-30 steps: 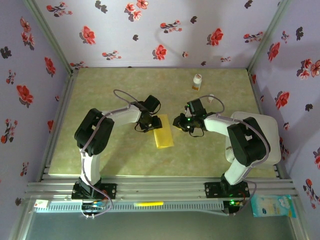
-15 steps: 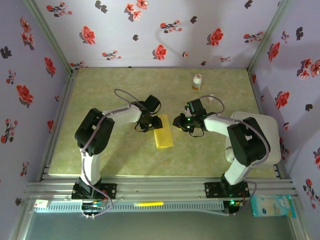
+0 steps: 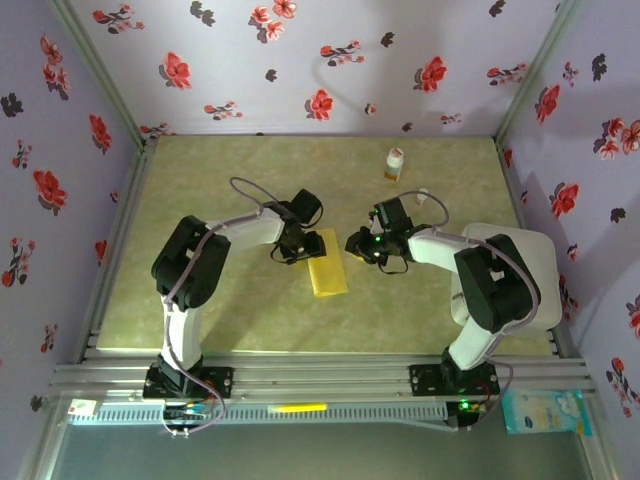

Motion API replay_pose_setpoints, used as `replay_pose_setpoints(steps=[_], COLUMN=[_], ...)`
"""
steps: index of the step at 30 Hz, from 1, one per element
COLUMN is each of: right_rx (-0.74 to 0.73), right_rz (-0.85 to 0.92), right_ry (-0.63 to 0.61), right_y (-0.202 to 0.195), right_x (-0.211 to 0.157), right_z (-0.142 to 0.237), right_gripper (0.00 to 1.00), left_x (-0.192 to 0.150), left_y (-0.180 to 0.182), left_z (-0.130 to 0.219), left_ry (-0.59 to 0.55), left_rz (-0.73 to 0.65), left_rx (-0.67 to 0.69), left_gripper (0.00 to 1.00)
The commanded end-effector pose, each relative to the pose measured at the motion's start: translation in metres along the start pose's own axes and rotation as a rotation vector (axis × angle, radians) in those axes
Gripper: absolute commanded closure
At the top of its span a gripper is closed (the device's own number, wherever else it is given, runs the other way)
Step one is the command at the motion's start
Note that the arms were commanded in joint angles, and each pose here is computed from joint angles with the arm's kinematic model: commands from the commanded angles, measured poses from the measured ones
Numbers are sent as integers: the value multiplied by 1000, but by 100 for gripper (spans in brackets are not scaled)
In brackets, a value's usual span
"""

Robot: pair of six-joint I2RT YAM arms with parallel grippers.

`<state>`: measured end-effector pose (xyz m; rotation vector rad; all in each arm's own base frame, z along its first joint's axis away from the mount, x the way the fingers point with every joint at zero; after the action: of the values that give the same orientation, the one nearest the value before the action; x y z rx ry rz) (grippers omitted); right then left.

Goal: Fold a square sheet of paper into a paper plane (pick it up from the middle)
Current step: First fold the square sheet of paper in half at the center of the table.

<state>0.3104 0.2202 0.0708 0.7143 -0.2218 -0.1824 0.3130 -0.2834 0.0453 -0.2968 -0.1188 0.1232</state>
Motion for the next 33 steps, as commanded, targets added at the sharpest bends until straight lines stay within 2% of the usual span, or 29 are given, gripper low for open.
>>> replay_pose_setpoints(steps=[1, 18, 25, 33], right_rx=[5, 21, 65, 45], right_rz=[19, 25, 59, 56], right_ry=[9, 27, 69, 71], right_y=[5, 8, 21, 19], right_x=[1, -1, -7, -8], right_z=[2, -2, -9, -12], right_gripper=[75, 75, 82, 82], left_x=[-10, -10, -9, -10], left_y=[48, 49, 49, 50], left_z=[-52, -54, -54, -54], left_ry=[32, 31, 31, 31], left_rz=[-9, -10, -24, -33], left_rx=[183, 186, 187, 192], left_gripper=[47, 47, 47, 48])
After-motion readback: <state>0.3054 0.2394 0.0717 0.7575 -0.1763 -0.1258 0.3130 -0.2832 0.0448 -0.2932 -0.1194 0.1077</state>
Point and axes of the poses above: each hand's point on the last joint's axis, 136 mm out from that joint toward the fingers, its own z axis back along the fingers, its own y axis along the line the jaws close on, x = y × z, the point moved 3 cm from there along z, back along the fingers, and after that the axes turned 2 degrees about z, right-handed, at the moved point
